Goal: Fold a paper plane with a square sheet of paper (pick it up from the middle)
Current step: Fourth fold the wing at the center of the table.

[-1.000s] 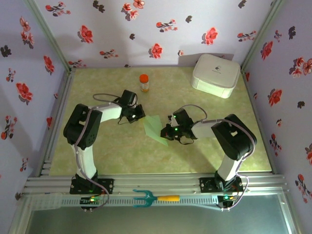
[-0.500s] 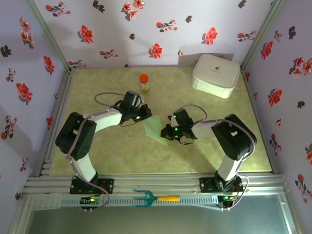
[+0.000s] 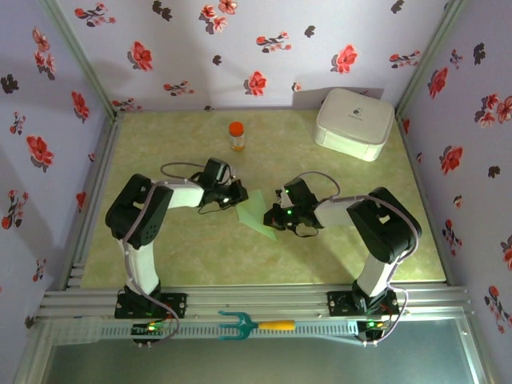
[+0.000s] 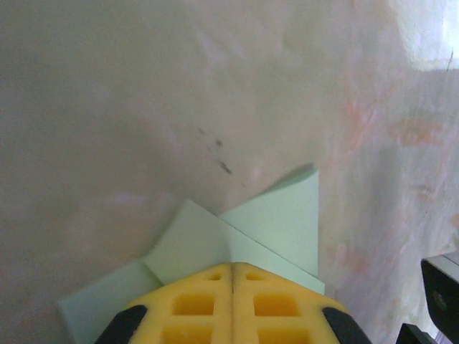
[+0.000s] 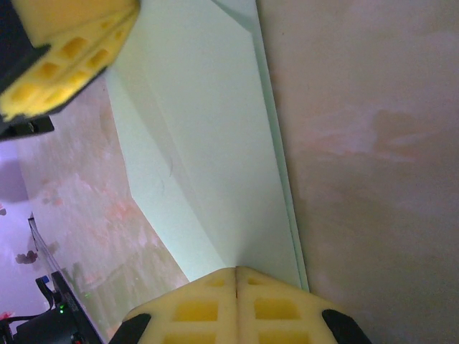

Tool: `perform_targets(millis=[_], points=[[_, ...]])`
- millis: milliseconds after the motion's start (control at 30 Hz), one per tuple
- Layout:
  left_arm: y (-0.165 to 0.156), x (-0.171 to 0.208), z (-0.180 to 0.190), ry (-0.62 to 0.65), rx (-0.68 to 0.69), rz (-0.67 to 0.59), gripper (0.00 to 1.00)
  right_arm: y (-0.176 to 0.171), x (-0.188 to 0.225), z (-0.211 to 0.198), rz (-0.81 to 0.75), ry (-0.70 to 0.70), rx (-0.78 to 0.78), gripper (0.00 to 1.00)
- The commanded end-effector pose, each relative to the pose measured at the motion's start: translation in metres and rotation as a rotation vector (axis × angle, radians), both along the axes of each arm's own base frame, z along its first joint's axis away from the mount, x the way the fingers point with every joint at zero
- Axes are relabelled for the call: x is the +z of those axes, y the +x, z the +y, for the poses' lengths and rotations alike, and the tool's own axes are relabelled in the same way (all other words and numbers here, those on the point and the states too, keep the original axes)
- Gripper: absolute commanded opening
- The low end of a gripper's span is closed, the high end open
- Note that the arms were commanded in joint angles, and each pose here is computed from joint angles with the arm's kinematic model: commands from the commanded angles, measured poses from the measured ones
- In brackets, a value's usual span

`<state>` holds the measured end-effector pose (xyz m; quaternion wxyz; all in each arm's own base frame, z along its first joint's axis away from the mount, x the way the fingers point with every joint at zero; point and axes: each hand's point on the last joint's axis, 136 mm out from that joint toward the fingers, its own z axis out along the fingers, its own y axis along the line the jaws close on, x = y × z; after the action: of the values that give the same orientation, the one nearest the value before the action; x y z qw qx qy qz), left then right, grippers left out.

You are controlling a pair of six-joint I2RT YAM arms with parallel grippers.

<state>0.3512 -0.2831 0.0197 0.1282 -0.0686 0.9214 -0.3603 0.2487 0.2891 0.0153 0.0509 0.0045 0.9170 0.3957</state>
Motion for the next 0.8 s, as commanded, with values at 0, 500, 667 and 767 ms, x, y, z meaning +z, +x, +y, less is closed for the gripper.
perform_targets(millis=[0, 500, 667, 767], points=[[0.014, -0.013, 0.025, 0.077, 0.028, 0.002, 0.00, -0.038, -0.045, -0.039, 0.157, -0.184, -0.012, 0.00], [0.029, 0.047, 0.027, 0.048, 0.067, -0.082, 0.00, -0.037, -0.044, -0.038, 0.157, -0.179, -0.011, 0.00], [0.017, 0.063, 0.007, 0.037, 0.011, -0.113, 0.01, -0.036, -0.044, -0.037, 0.159, -0.180, -0.008, 0.00], [0.003, 0.056, -0.010, 0.023, -0.038, -0.100, 0.00, -0.036, -0.043, -0.037, 0.158, -0.180, -0.008, 0.00]])
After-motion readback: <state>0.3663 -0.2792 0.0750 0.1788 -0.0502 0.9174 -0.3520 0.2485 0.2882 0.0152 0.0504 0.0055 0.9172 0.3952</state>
